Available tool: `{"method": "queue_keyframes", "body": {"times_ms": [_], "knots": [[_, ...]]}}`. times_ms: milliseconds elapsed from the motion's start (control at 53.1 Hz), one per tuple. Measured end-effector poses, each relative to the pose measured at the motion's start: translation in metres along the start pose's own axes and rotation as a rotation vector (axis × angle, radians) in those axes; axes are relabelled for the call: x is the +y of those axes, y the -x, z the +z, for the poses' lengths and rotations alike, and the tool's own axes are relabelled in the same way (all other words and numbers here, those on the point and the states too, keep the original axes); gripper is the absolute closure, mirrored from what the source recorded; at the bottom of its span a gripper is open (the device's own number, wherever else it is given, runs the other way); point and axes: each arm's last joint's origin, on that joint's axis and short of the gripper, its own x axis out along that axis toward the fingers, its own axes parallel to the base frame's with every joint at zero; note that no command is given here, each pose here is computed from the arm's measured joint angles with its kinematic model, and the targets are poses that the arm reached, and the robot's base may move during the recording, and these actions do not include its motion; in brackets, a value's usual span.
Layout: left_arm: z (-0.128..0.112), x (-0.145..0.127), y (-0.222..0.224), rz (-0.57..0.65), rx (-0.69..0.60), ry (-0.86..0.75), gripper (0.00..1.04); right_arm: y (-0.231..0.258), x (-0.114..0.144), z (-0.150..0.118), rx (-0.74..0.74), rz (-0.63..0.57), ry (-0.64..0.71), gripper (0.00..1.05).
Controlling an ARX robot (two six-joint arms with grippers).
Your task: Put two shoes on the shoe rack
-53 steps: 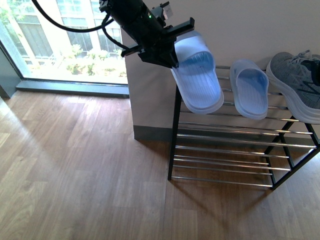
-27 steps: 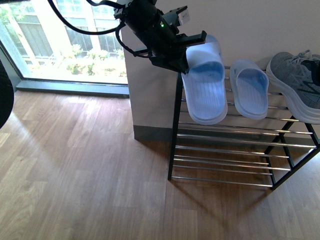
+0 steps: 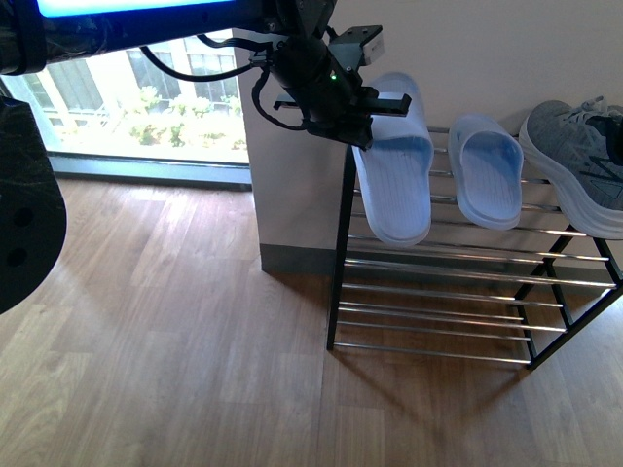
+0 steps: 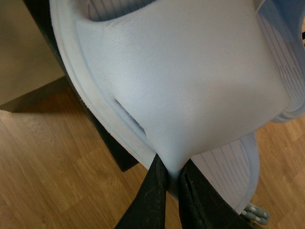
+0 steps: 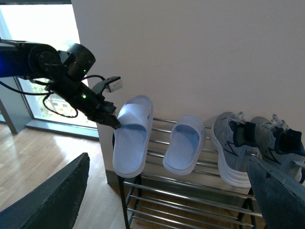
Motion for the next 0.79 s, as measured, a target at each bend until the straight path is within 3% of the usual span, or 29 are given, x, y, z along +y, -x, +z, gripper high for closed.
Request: {"method": "queue_keyframes", "body": {"times_ms": [301, 791], "knots": [[0.009, 0.002, -0.001, 0.016, -0.106, -0.01, 1.02, 0.0, 0.0, 0.0, 0.0, 0.0, 0.0, 0.09], [0.008, 0.007, -0.006, 0.04, -0.139, -0.045, 1.02, 0.0, 0.0, 0.0, 0.0, 0.0, 0.0, 0.09]]}}
